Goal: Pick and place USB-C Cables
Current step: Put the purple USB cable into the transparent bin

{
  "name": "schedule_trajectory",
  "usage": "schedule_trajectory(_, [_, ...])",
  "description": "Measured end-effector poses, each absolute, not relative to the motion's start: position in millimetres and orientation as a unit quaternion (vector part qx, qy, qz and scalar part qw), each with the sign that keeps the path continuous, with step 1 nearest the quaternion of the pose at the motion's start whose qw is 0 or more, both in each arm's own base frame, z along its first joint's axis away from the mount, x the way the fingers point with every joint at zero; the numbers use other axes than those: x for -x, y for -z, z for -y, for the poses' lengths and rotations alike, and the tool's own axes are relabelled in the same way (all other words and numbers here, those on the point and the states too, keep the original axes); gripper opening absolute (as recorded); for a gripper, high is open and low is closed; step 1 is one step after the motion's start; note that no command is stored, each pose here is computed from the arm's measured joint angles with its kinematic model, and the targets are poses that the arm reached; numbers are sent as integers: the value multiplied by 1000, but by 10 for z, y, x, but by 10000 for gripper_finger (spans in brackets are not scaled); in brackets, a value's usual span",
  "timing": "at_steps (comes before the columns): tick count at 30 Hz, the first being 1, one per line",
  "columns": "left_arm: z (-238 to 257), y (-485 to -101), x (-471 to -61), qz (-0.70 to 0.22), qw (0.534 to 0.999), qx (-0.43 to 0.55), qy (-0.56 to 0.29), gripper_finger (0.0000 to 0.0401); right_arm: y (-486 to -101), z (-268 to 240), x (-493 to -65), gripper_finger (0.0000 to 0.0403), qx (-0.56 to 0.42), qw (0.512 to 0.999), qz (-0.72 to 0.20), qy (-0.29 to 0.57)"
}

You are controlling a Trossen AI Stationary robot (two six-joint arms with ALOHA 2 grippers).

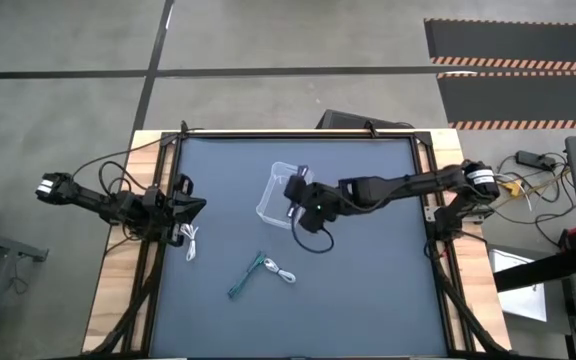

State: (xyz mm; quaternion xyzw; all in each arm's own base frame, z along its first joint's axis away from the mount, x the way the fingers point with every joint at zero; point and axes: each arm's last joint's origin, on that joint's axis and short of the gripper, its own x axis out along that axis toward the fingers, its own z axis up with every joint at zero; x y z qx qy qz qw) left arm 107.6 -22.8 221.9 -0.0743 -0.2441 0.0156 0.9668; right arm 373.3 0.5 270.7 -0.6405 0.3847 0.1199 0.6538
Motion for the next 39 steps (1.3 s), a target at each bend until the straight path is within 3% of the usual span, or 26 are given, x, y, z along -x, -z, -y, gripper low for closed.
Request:
schedule_trajectory(8, [229,-2218,-1077,244,967,74,-16,0,-2795,172,-3820,13,628,700,-325,-102])
schedule_trajectory(15, [229,-2218,-1077,244,967,73,-16,0,-2754,221,-3859,13,625,703,-323,-100])
schedule_trajectory(30, [227,-2221,-1073,245,967,72,-16,0,-2563,297,-4259,13,616,691,-358,-125])
schedule_trajectory(39, [228,-2219,-1076,244,967,72,-16,0,-2533,373,-4325,13,557,692,-419,-189])
